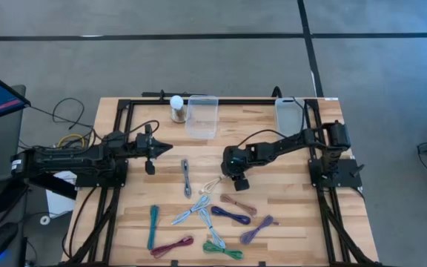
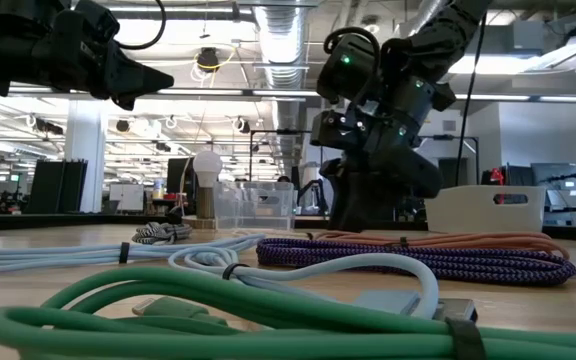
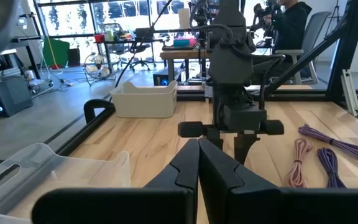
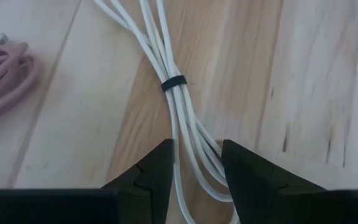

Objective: Pick & Place USB Port
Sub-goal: Put the white charger cable into the white bin

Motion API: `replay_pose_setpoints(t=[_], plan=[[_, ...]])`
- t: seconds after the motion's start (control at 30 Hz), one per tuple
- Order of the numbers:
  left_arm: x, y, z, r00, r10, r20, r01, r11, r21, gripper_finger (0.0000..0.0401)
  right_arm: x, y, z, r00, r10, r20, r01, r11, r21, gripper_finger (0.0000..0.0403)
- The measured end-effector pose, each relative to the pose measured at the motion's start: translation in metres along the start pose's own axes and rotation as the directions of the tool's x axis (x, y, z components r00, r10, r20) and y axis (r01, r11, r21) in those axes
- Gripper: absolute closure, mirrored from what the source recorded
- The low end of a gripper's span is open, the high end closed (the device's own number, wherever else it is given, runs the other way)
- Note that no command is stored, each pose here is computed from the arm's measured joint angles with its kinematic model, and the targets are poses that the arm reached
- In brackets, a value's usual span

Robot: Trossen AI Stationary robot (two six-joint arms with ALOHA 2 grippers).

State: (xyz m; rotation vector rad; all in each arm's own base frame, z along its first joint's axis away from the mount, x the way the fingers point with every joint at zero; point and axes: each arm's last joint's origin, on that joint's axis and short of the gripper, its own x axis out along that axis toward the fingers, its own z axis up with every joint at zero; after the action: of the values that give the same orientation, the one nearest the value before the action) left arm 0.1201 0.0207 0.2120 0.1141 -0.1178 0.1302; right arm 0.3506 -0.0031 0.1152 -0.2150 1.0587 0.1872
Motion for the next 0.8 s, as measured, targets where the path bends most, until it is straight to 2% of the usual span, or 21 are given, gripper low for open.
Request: replay_pose_setpoints(t=[0.1,0.3,0.63,0.8], plan=[[0.0,0.0,0.0,1.0,0.0,0.0,0.0,1.0,0.0,0.0392,-0.003,-0.001,0.002,1.0,-0.009,0.016,0.009,1.0,-0.001,0.0303],[0.0,0.0,0.0,1.0,0.0,0.0,0.0,1.0,0.0,0.0392,-0.006,-0.002,0.004,0.999,-0.019,0.033,0.019,1.0,0.001,0.0392],[0.0,0.0,0.0,1.0,0.0,0.0,0.0,1.0,0.0,0.0392,-0.01,-0.004,0.004,0.998,-0.021,0.052,0.02,1.0,0.021,0.0397],[0.0,0.0,0.0,1.0,0.0,0.0,0.0,1.0,0.0,0.0392,-0.029,-0.009,0.011,0.994,-0.043,0.104,0.04,0.999,0.026,0.0399]])
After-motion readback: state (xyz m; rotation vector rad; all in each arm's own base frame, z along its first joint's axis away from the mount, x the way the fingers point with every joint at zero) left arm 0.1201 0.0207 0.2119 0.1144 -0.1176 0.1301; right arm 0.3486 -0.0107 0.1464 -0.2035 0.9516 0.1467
